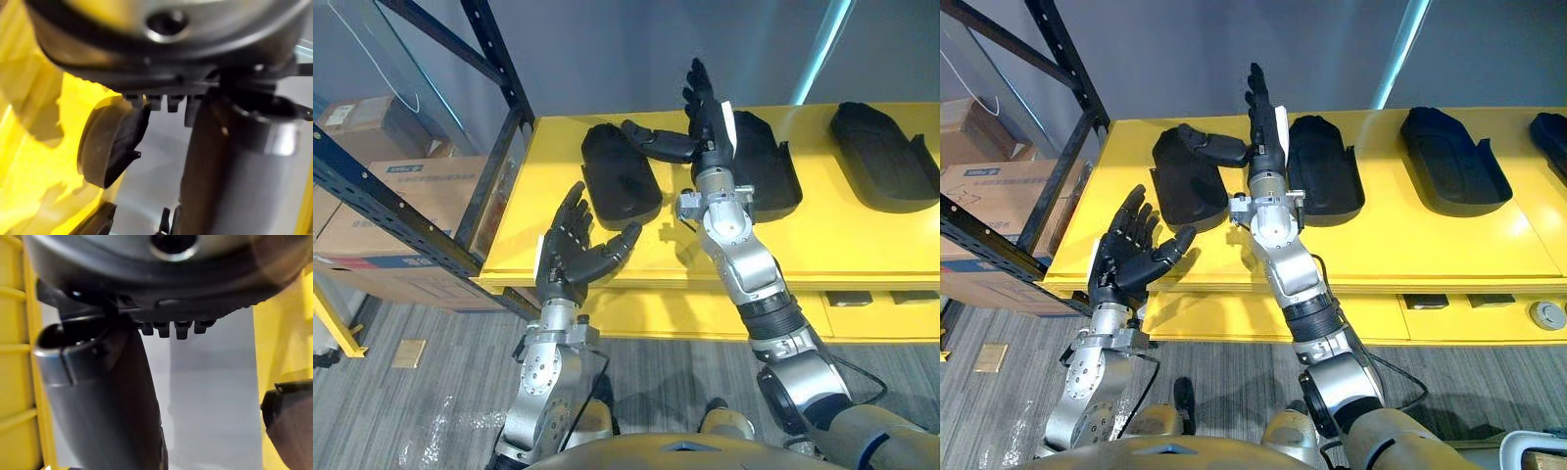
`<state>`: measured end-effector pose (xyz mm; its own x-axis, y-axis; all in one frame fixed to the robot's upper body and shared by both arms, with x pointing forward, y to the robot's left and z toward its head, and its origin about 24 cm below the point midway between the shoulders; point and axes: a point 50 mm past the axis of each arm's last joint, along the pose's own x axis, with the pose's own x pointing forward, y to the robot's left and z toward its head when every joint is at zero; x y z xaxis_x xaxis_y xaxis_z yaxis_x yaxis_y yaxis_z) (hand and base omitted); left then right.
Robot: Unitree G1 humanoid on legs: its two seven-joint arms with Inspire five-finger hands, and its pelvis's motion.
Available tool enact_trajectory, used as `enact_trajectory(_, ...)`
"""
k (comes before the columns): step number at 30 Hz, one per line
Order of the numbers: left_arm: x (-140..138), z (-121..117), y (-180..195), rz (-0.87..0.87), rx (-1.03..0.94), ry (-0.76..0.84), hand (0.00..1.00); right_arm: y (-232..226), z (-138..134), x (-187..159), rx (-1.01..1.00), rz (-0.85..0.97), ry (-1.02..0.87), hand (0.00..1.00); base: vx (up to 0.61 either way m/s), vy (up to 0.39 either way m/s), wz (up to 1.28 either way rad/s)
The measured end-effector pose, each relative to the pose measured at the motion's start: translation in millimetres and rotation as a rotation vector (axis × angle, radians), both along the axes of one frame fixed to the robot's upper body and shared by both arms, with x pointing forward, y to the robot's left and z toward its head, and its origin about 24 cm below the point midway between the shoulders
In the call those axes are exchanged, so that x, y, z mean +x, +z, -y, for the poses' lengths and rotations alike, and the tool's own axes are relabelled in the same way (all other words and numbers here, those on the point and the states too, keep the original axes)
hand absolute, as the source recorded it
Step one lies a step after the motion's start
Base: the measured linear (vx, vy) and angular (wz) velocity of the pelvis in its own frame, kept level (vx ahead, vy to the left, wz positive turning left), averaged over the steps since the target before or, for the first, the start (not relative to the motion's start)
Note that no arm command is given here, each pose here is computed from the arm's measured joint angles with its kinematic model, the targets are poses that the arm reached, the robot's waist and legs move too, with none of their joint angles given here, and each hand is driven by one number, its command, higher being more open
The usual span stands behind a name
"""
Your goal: Walk over and take three plastic housings, then place them on the shelf
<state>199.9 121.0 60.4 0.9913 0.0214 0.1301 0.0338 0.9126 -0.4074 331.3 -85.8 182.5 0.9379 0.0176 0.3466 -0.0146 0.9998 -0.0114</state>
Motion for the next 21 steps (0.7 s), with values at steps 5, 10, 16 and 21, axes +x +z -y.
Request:
enact_trajectory(5,-1.2,-0.9,-0.6,-0.004,-0.002,0.005,1.0,-2.6,5.0,-11.5,-0.025,-0.017,0.102,1.0,0.01,-0.004,-0.02)
enact_trajectory(10,0.3,-13.7,2.4,0.01,0.004,0.065,1.0,-28.1,9.0,-26.6,-0.069,-0.102,0.232,1.0,0.03,-0.01,-0.03)
enact_trajectory(16,-0.2,-25.1,15.8,0.081,-0.011,0.141,1.0,-22.1,2.5,-35.0,-0.08,-0.074,0.334,1.0,0.0,-0.006,-0.03)
enact_trajectory(21,-0.6,-30.6,23.7,0.115,-0.011,0.172,1.0,-20.1,-5.3,-45.3,-0.109,-0.043,0.373,1.0,0.01,-0.001,-0.04)
